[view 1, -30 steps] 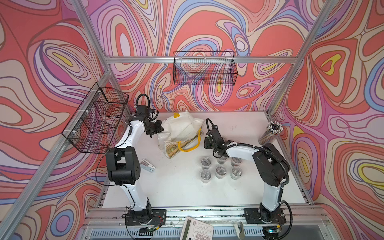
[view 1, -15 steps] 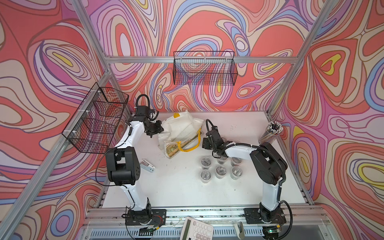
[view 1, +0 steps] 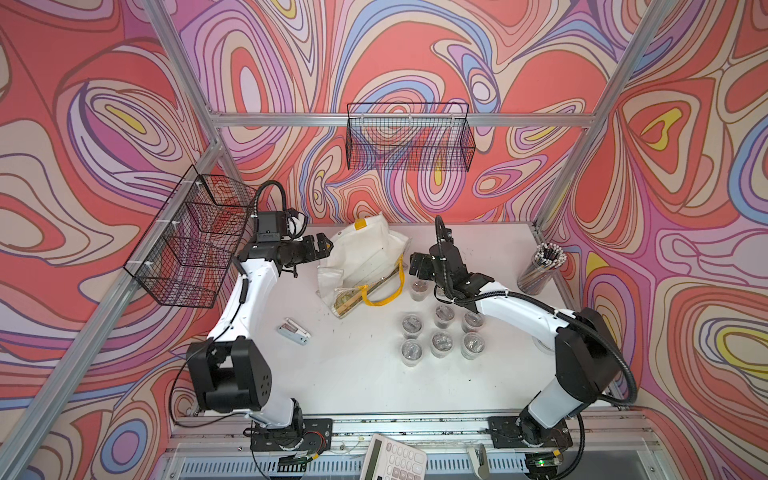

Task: Take out the seed jars from the canvas bag
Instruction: Place the seed jar at the center of the board, then reset both arms

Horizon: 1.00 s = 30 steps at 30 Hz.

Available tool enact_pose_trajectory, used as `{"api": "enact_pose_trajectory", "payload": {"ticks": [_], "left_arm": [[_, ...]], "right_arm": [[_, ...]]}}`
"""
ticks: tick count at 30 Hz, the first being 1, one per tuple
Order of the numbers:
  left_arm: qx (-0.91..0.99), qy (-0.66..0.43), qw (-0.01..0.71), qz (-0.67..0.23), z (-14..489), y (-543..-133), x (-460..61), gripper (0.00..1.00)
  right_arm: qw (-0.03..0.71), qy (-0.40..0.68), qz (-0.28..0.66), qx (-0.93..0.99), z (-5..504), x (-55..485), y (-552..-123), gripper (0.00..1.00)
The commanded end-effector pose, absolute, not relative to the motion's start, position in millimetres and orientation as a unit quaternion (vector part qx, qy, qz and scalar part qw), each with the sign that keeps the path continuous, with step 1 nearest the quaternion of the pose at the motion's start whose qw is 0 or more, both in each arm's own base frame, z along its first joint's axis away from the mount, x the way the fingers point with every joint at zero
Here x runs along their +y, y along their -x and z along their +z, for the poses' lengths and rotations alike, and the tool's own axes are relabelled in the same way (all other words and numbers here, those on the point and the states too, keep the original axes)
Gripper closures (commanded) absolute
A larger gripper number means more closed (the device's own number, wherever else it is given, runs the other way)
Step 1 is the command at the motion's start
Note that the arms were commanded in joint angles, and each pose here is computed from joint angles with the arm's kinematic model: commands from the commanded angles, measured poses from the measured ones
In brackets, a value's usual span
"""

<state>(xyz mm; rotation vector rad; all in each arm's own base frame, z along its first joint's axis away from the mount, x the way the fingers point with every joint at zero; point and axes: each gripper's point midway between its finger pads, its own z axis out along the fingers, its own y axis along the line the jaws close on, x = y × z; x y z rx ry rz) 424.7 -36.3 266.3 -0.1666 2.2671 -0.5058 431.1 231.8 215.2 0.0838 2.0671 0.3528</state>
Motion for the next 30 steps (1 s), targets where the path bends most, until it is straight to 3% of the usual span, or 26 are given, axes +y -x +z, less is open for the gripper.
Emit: {"api": "enact_pose_trajectory", "payload": {"ticks": [1,6,10,17,26,30], "left_arm": [[0.854,0.080,0.486,-0.167,316.0,-413.7,-19.3,0.00],[0.771,0.121,0.619,-0.089,361.8,-356.8,13.7,0.00],[0.705,0.173,0.682,-0.085,319.9,-316.9,28.5,0.00],[0.729,0.209,0.651,-0.032,197.9,-290.9,45.0,0.00],[0.750,0.165,0.640,0.018,142.5,-304.9,48.0,0.00],[0.729,0.143,0.669,0.025,135.3,-315.9,46.4,0.00]], "right_arm": [[0.523,-0.053,0.109,0.844,243.2,193.3,-423.8,0.02],[0.575,-0.087,0.078,0.810,283.3,130.4,-396.0,0.02],[0.595,-0.132,0.009,0.793,283.6,75.4,-381.7,0.02],[0.625,-0.166,-0.079,0.759,248.6,26.4,-359.1,0.02],[0.638,-0.142,-0.168,0.738,184.8,3.1,-359.1,0.02],[0.640,-0.132,-0.176,0.736,160.6,-7.5,-367.8,0.02]]}}
